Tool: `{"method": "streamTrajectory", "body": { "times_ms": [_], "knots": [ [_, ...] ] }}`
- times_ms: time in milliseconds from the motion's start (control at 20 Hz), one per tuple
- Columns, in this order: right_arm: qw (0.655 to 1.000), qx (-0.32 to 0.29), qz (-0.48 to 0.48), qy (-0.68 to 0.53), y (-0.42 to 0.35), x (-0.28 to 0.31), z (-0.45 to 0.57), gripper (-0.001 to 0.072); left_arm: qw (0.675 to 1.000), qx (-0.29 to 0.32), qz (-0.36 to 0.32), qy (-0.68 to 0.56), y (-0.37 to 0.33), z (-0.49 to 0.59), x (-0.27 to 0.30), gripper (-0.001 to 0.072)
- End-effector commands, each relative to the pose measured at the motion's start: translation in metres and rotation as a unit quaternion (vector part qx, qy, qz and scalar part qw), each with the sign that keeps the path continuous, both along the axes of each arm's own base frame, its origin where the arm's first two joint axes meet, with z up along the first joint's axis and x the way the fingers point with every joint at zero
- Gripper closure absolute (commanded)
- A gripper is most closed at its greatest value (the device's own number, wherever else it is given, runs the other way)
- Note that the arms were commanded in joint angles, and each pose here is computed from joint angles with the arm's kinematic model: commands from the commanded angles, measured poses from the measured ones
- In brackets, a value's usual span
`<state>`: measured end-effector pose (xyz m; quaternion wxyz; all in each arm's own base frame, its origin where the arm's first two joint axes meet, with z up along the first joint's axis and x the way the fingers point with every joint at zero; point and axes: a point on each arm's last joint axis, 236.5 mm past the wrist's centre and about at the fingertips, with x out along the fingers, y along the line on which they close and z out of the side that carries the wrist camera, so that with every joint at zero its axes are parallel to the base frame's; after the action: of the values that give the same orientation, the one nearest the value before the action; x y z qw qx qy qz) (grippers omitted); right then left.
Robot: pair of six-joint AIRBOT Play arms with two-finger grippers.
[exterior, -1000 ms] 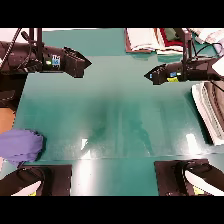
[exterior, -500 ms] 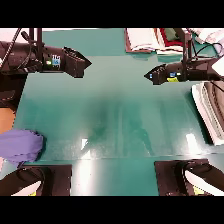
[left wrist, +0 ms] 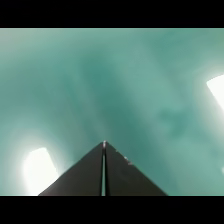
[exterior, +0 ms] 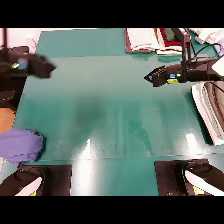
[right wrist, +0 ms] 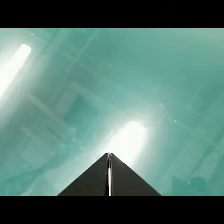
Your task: Fold the shirts.
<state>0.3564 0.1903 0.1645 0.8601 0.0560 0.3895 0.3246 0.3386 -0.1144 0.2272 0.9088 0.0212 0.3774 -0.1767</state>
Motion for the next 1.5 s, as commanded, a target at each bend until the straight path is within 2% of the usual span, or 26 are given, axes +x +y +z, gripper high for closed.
{"method": "streamTrajectory", "body": {
  "times_ms": [0,50,100,150,250,450,650,700,750,800,1000,1150,1300,1450],
  "knots": [
    [1.000,-0.002,0.004,0.006,0.000,-0.003,-0.002,0.0693,0.974,0.124,0.135,0.131,0.119,-0.072,-0.061,0.0677],
    [1.000,-0.002,0.004,0.005,0.000,-0.002,-0.002,0.0693,0.958,0.156,0.167,0.172,0.146,-0.097,-0.081,0.0587],
    [1.000,-0.002,0.004,0.005,0.001,-0.002,-0.002,0.0693,0.945,0.172,0.187,0.206,0.163,-0.121,-0.097,0.0242],
    [1.000,-0.002,0.004,0.005,0.000,-0.002,-0.002,0.0693,0.933,0.174,0.202,0.240,0.172,-0.146,-0.111,-0.0013],
    [1.000,-0.002,0.004,0.006,0.000,-0.003,-0.002,0.0693,0.915,0.174,0.213,0.294,0.180,-0.194,-0.132,0.0043],
    [1.000,-0.001,0.003,0.004,0.000,-0.002,-0.001,0.0693,0.896,0.175,0.209,0.350,0.178,-0.256,-0.163,0.0044],
    [1.000,-0.001,0.002,0.003,0.000,-0.001,-0.001,0.0693,0.888,0.174,0.211,0.369,0.177,-0.269,-0.174,0.0047],
    [1.000,-0.001,0.002,0.003,0.000,-0.001,-0.001,0.0693,0.889,0.172,0.216,0.365,0.177,-0.267,-0.172,0.0249],
    [1.000,-0.001,0.002,0.002,0.000,-0.001,-0.001,0.0693,0.892,0.172,0.216,0.359,0.178,-0.263,-0.168,0.0605],
    [1.000,0.000,0.001,0.001,0.000,-0.001,0.000,0.0693,0.897,0.169,0.219,0.345,0.178,-0.254,-0.159,0.0681],
    [0.997,0.017,-0.016,-0.071,-0.004,0.003,0.048,0.0693,0.943,0.137,0.225,0.201,0.169,-0.145,-0.091,0.0681],
    [0.988,0.035,-0.021,-0.152,-0.006,0.002,0.118,0.0694,0.979,0.099,0.177,0.024,0.125,-0.010,-0.052,0.0682],
    [0.976,0.037,-0.023,-0.215,-0.008,0.005,0.175,0.0694,0.987,0.033,0.110,-0.109,0.068,0.092,-0.051,0.0683],
    [0.966,0.029,-0.035,-0.253,-0.015,0.013,0.209,0.0694,0.987,-0.010,0.037,-0.154,0.016,0.131,-0.055,0.0683]
  ]
}}
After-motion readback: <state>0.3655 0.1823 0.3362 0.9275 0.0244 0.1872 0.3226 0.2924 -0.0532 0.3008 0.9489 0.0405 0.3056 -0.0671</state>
